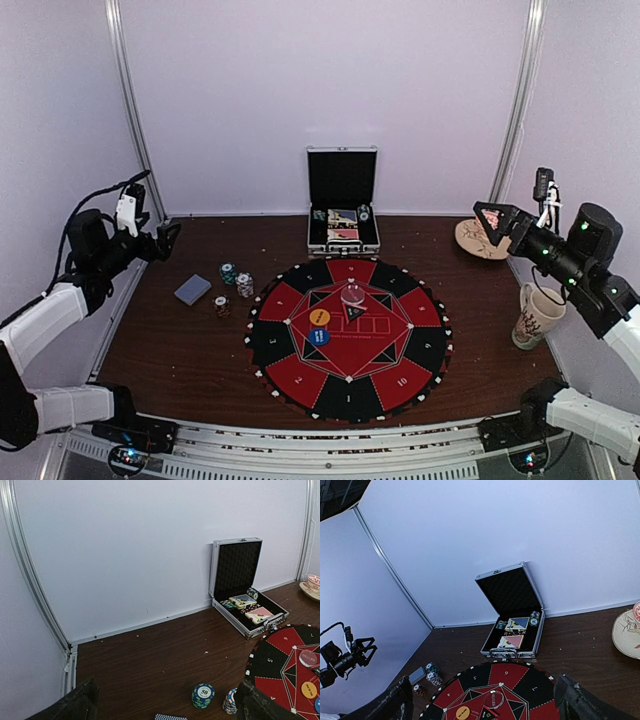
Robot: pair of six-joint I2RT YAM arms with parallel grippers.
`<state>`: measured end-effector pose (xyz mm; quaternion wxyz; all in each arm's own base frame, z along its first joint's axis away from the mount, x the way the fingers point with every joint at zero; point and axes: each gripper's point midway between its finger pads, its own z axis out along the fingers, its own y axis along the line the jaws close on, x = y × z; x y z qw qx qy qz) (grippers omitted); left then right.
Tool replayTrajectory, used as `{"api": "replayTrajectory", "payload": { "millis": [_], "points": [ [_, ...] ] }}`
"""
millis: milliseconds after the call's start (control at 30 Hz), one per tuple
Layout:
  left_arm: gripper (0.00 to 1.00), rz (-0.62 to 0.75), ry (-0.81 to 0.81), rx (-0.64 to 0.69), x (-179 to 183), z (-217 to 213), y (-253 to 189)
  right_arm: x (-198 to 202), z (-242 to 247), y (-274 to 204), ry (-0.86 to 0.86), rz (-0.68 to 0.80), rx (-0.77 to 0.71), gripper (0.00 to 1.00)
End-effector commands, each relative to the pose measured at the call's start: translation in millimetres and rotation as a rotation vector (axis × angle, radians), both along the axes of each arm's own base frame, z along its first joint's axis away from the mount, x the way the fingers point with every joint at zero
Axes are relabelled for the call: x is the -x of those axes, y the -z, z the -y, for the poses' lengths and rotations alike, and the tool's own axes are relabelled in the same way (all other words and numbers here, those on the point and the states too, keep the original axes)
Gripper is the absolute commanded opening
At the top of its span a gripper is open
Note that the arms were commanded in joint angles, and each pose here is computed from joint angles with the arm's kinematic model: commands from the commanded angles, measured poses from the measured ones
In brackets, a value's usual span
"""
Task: Distribute texas hold em gaming equipment
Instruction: Pick up the dealer button from the poker table mat.
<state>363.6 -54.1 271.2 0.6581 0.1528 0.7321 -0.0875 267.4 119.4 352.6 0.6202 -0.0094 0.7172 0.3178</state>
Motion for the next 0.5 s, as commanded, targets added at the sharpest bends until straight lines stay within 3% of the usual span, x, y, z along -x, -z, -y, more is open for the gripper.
{"api": "replayTrajectory", "payload": {
  "millis": [0, 200, 467],
  "points": [
    [0.98, 0.058, -0.005, 0.010, -4, -2, -9, -7, -17, -10, -0.076, 0.014, -0.011, 1.00],
    [0.98, 0.069, 0.078, 0.011, 2, 11, 6, -39, -33, 22, -0.032, -0.096, 0.005, 1.00],
    [0.98, 0.058, 0.092, 0.031, -2, 14, 16, -63, -104, 72, 0.026, -0.228, 0.266, 1.00]
  ]
}}
